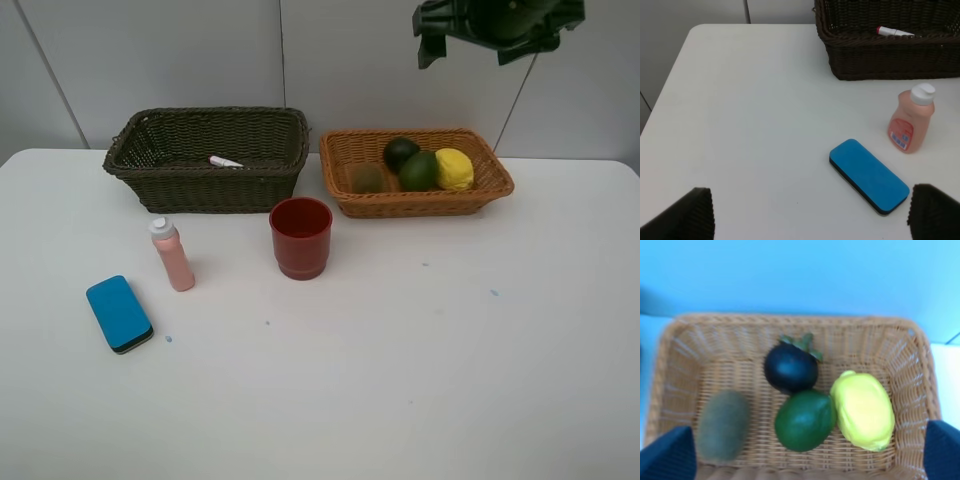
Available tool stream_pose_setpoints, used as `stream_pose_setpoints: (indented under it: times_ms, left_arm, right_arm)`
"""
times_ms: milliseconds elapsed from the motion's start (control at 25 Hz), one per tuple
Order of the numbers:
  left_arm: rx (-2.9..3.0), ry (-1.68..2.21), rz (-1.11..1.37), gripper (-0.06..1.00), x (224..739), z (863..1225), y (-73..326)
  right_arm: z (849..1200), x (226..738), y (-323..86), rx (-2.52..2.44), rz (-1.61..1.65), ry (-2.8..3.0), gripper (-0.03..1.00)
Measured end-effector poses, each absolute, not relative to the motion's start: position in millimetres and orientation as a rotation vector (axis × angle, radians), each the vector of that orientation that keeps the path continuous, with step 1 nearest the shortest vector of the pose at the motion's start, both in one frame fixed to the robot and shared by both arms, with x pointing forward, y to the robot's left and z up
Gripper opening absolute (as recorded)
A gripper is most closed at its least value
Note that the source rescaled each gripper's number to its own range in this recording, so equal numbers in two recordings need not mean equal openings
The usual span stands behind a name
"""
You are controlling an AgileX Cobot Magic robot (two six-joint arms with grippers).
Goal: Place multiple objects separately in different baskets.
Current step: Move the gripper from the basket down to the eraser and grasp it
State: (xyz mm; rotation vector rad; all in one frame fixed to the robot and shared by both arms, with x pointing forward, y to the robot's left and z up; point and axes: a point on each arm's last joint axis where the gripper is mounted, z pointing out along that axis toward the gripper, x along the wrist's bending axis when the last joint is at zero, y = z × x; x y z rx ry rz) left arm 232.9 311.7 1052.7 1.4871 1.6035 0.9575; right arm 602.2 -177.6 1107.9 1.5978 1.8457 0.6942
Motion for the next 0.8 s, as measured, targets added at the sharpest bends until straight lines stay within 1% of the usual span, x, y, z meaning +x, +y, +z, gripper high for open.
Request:
stream_pose_setpoints:
  times_ms: [240,480,600,800]
  left_arm:
    - [1.487,1.603,0.957,1.00,233,1053,312]
    - [1.487,1.603,0.957,1.00,233,1053,312]
    - [1.487,1.603,0.957,1.00,233,1053,312]
    - [1.487,1.603,0.957,1.00,233,1053,312]
  right_arm:
    - [1162,544,-173,1.544,0.705,1.852,1.00]
    - [1202,482,-171,1.364,0.757,1.913,1.00]
    - [1207,446,-173,1.199,0.791,1.992,1.00]
    - [1197,389,-187,0.905,0.861,2.097,1.00]
